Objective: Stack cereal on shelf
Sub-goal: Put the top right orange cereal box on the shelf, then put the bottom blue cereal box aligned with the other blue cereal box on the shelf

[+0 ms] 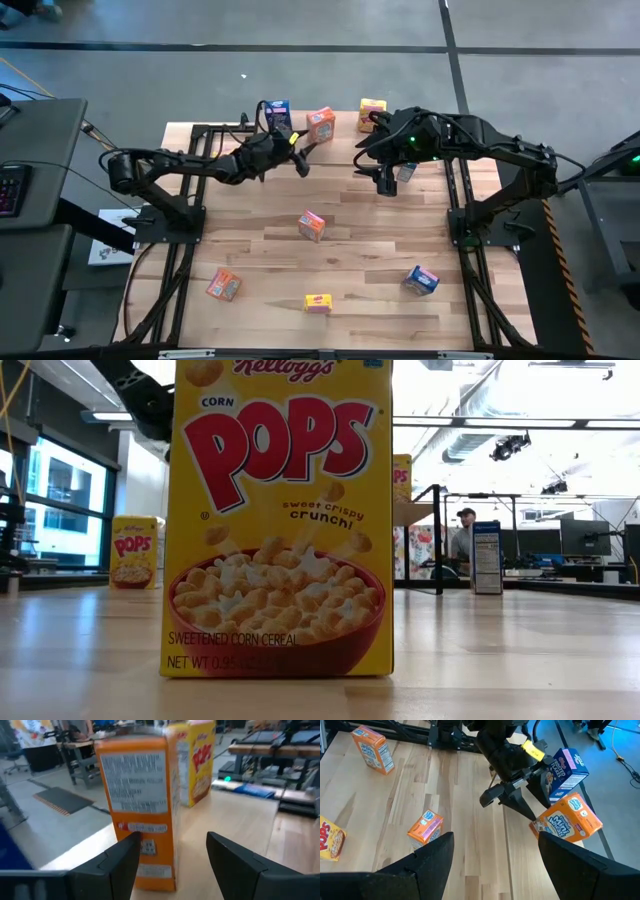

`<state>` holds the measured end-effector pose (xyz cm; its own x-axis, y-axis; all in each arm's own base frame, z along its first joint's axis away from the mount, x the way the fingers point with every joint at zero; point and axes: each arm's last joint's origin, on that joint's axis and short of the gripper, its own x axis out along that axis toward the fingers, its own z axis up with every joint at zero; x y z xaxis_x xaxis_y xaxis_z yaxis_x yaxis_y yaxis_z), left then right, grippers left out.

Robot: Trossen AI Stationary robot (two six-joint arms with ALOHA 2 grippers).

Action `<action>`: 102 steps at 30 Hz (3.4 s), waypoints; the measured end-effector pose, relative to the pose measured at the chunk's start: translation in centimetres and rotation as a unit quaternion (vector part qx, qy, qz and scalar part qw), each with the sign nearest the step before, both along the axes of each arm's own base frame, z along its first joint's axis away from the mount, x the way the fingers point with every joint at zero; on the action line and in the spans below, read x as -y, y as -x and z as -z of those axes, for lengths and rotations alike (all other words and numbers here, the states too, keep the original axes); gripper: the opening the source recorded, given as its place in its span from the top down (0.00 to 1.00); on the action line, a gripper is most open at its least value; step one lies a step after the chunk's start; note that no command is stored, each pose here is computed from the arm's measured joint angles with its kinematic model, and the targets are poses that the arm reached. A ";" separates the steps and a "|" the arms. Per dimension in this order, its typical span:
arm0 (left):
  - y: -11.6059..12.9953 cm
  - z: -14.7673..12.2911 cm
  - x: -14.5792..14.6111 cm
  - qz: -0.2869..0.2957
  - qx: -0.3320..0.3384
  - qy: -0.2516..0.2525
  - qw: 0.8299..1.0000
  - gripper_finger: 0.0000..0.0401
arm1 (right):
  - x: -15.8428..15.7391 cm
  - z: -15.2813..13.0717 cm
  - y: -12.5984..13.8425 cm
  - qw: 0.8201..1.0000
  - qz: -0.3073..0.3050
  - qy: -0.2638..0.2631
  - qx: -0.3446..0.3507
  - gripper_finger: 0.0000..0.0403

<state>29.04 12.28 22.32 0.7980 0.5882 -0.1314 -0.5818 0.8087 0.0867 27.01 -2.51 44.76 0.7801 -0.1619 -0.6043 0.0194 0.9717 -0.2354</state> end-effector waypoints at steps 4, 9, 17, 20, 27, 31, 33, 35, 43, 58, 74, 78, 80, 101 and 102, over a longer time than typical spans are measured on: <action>-0.2 -0.5 -0.1 0.005 0.005 -0.002 1.000 0.46 | 0.0 0.0 0.0 1.000 0.000 0.000 0.000 0.30; -0.1 -0.5 -0.3 -0.015 0.009 0.004 1.000 0.46 | 0.0 0.0 0.0 1.000 0.001 -0.001 0.000 0.30; -0.2 -0.5 -0.1 -0.017 0.008 0.007 1.000 0.46 | 0.0 0.0 0.0 1.000 0.002 -0.003 0.001 0.30; -0.4 -0.3 0.6 -0.041 -0.003 0.005 0.999 0.46 | 0.0 0.0 0.0 1.000 0.002 -0.003 0.001 0.30; -0.9 0.3 2.7 -0.037 -0.030 0.014 0.999 0.46 | 0.0 0.0 0.0 1.000 0.002 -0.003 0.001 0.30; -1.2 0.2 3.7 -0.017 -0.030 0.011 0.999 0.46 | 0.0 0.0 0.0 1.000 0.002 -0.003 0.001 0.30; -1.4 0.2 3.9 -0.002 -0.030 0.005 1.000 0.46 | 0.0 0.0 0.0 1.000 0.002 -0.003 0.001 0.30; -1.4 0.1 3.9 0.012 -0.027 0.002 1.000 0.46 | 0.0 0.0 0.0 1.000 0.003 -0.003 0.001 0.30; -1.0 -0.3 2.0 0.031 -0.001 0.018 0.999 0.46 | 0.0 0.0 0.0 1.000 0.008 -0.010 0.002 0.30; -1.2 -1.0 1.6 0.070 0.020 0.019 0.997 0.46 | 0.1 -0.2 -0.1 1.000 0.006 -0.005 0.012 0.30; -2.6 0.4 0.7 0.052 -0.010 0.035 0.998 0.46 | 0.1 -0.3 -0.2 1.000 0.006 -0.004 0.019 0.30; -2.7 0.9 0.5 0.030 -0.015 0.029 0.999 0.46 | 0.1 -0.3 -0.2 1.000 0.006 -0.004 0.019 0.30; -2.7 1.1 0.4 0.019 -0.019 0.027 0.999 0.46 | 0.1 -0.3 -0.2 1.000 0.003 0.000 0.018 0.30; -2.6 0.2 1.1 0.036 -0.016 0.011 0.999 0.46 | 0.1 -0.3 -0.2 1.000 0.004 -0.002 0.018 0.30; -2.5 0.0 1.3 0.038 -0.017 0.011 0.999 0.46 | 0.1 -0.2 -0.2 1.000 0.004 -0.002 0.016 0.30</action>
